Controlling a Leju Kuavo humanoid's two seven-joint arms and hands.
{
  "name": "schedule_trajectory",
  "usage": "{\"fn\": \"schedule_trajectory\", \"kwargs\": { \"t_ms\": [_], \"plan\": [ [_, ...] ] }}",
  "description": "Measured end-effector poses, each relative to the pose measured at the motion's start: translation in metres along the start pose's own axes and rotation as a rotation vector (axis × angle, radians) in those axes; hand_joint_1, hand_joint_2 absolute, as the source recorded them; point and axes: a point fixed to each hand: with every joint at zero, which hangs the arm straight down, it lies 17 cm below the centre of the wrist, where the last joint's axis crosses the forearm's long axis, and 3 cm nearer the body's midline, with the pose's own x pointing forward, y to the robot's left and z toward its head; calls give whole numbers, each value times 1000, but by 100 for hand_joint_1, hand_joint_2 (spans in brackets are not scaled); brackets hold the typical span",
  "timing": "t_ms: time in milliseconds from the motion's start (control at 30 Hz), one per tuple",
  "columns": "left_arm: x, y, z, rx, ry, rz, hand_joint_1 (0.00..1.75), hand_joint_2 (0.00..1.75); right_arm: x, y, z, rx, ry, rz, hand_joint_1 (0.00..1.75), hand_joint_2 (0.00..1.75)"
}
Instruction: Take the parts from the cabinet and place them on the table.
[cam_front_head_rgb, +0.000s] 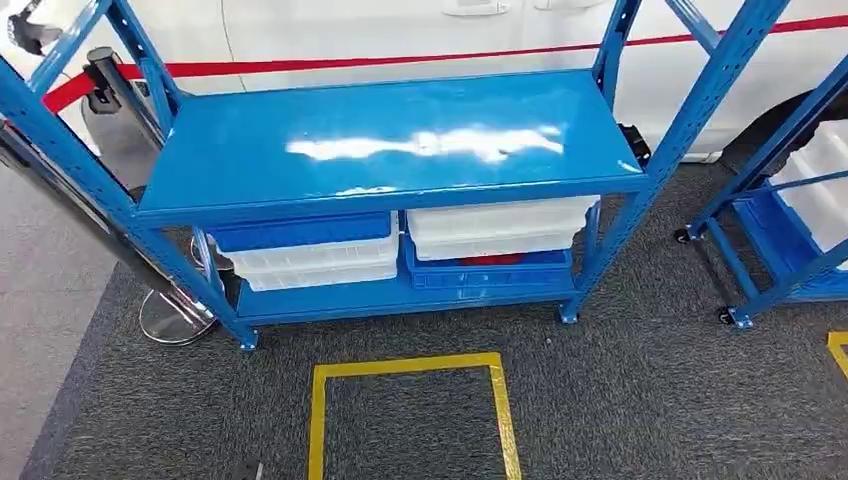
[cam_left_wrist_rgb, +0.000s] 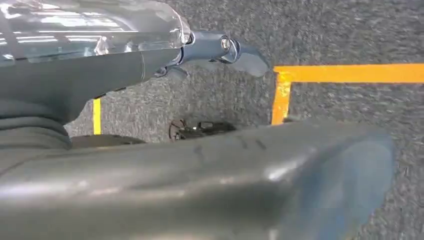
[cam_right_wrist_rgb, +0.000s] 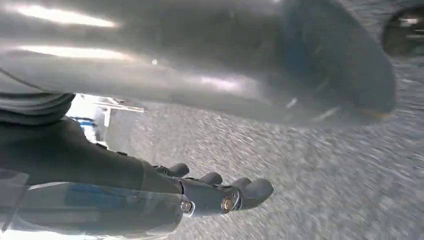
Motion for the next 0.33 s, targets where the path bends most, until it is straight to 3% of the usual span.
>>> {"fn": "schedule_trajectory", "kwargs": {
  "t_ms": [333],
  "plan": [
    [-2, 1, -1, 3, 16, -5, 0, 0, 1, 4, 1, 8, 4, -5, 0, 0]
  ]
}}
